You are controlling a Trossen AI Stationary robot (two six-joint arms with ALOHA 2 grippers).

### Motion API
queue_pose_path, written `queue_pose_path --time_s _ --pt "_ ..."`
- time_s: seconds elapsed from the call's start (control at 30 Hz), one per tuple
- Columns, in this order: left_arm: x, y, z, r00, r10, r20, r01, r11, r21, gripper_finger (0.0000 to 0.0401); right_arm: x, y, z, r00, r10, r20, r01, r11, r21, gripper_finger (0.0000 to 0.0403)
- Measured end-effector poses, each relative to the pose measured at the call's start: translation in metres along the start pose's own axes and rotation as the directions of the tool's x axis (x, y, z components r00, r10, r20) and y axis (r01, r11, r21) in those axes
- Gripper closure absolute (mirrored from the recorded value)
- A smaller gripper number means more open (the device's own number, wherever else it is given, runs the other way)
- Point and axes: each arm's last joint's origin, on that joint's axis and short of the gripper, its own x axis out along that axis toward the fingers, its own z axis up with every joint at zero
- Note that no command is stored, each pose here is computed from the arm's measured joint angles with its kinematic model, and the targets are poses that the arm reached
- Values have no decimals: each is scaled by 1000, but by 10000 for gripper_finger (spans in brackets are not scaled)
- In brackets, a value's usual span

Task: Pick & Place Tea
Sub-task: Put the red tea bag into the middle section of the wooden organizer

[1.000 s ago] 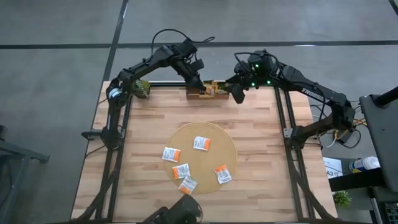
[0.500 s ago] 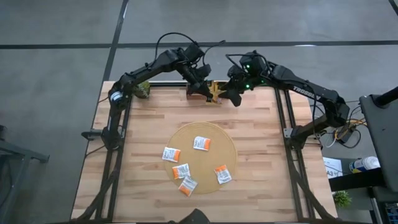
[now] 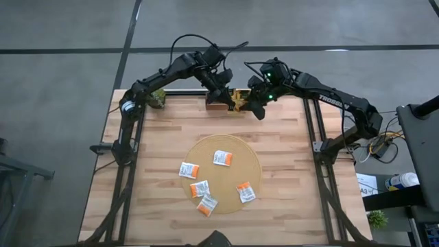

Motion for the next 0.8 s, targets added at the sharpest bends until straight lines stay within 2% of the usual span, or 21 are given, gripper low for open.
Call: queue_pose_path --time_s 0.13,0.17,0.4,0.53,0.8 --pt "0 0 0 1000 1 0 -1 1000 -1 401 1 -1 0 1000 -6 -2 6 1000 -15 371" --pt "0 0 0 1000 1 0 -1 1000 -2 401 1 -1 0 1000 -7 -2 7 1000 -24 380" --pt "0 0 0 1000 15 -3 -15 997 -78 388 1 -1 0 1000 -9 -2 9 999 -34 384" --pt "-4 3 0 1000 24 2 -24 993 -115 348 0 -1 0 1000 -8 1 8 999 -36 385" --pt "-8 4 -1 1000 12 8 -11 990 -138 240 -14 8 0 1000 -6 24 8 998 -59 386"
